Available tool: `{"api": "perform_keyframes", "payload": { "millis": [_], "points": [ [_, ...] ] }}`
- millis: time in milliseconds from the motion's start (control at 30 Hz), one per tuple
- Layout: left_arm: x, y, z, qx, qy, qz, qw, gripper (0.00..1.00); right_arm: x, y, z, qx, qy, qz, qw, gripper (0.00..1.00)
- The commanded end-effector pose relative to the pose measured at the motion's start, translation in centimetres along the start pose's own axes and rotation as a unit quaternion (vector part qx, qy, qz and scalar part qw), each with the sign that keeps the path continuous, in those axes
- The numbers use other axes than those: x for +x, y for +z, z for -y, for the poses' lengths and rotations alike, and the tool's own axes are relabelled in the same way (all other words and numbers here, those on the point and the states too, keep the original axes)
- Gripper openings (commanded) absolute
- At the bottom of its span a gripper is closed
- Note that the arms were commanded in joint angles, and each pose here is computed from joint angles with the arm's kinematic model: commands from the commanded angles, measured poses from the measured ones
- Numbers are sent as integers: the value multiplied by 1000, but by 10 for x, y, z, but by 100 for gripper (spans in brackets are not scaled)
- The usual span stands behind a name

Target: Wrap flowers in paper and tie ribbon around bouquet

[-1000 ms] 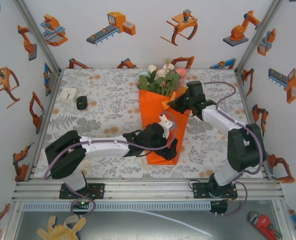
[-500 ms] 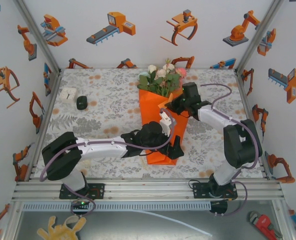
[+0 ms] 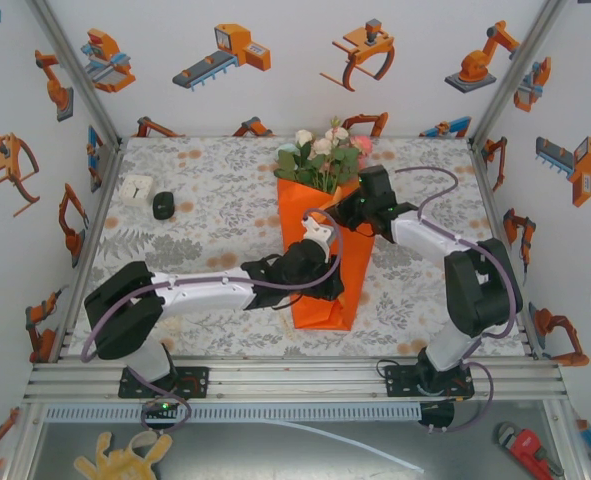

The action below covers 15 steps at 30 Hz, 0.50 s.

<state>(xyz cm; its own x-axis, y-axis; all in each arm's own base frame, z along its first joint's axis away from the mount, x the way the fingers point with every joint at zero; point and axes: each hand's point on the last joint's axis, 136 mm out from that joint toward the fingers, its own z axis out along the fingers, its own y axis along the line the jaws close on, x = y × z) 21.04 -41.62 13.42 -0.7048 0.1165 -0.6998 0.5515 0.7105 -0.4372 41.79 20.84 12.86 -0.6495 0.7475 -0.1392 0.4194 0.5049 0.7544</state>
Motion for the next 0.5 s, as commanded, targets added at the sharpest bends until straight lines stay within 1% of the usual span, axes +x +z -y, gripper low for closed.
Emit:
{"api": "perform_keyframes", "payload": {
  "millis": [0,67,100,133,167,200,233,333,400,467],
  "points": [
    [0,4,0,35,-50,-2,998,35,-3,-5,-13,-16,-15,11,1000,25],
    [5,4,-7,34,-62,-7,997,23,-8,-15,-14,-13,-39,21,999,33],
    [8,4,-12,27,-65,-12,997,16,-12,-22,-15,-7,-59,28,998,39],
    [12,4,-15,23,-67,-18,997,12,-14,-29,-16,-6,-79,31,996,47],
    [15,4,-18,20,-68,-22,997,10,-18,-38,-17,-3,-98,32,995,59],
    [19,4,-21,17,-70,-26,997,9,-22,-49,-17,-5,-115,34,993,68],
    [22,4,-23,15,-72,-30,997,9,-23,-57,-17,-12,-130,32,991,71],
    [26,1,-27,15,-75,-31,997,9,-19,-86,-3,-29,-178,19,983,71],
    [28,0,-30,13,-72,-29,997,10,5,-98,15,-47,-213,-17,976,64],
    [30,1,-36,1,-70,-32,997,10,36,-104,30,-76,-224,-66,969,59]
  ]
}}
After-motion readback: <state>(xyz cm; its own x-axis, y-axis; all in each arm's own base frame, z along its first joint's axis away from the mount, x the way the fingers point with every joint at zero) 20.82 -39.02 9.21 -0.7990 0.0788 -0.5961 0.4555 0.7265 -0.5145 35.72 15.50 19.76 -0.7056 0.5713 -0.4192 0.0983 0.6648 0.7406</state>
